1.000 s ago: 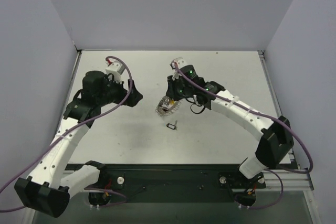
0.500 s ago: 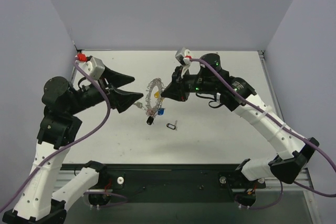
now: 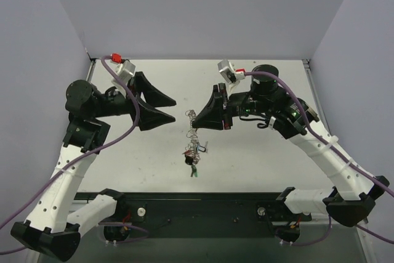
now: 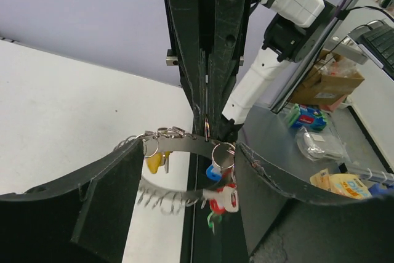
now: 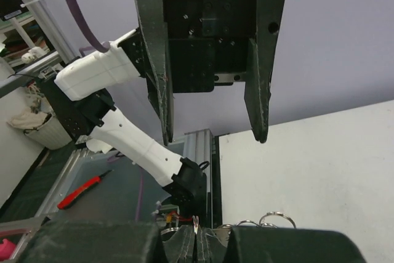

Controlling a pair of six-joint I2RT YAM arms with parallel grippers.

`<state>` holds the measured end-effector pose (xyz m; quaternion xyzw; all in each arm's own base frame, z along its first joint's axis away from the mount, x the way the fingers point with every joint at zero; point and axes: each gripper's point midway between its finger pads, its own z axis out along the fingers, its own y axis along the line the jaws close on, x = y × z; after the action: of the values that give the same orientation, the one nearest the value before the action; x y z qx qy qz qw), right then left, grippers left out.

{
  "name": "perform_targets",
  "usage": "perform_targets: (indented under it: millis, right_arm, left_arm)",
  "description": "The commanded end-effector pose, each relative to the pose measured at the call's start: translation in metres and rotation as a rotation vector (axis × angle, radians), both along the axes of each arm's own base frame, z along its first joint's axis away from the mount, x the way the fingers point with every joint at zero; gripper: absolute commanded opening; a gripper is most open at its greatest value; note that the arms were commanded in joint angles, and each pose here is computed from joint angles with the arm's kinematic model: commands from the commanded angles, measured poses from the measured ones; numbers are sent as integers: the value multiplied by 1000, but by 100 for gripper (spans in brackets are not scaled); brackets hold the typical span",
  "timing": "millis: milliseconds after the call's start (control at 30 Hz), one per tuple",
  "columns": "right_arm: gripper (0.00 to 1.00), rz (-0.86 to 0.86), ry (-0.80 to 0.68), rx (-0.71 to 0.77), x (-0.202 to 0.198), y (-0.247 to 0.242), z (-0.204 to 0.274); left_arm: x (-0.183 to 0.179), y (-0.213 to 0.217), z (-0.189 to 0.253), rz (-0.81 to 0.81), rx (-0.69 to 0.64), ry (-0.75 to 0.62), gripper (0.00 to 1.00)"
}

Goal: Put the keys on the keyring

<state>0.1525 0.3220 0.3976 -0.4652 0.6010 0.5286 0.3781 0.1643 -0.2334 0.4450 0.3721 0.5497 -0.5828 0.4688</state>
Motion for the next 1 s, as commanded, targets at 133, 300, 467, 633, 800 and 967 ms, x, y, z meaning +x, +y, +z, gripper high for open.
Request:
perform_targets:
  millis: [133,300,467,633,800,967]
  right_arm:
    - [0,-26,-75,216,1,2,49]
    - [0,-91,-54,244,12,4,49]
    - [0,-109,-42,240,17,6,49]
    - [0,-114,-37,236,18,6,49]
    - [0,-103,-31,229,17,7,47]
    - [0,-80,-25,224,14,7,45]
  left_arm:
    - [-10,-4,11,-60,-34,-37,70]
    - [-9,-12,9,-73,-32,-26,70]
    - [-4,-21,-9,-51,45,6,68]
    - [4,-27,-23,-6,117,18,62]
    - [8,-29,-29,12,134,28,53]
    - [13,-28,-26,45,127,15,50]
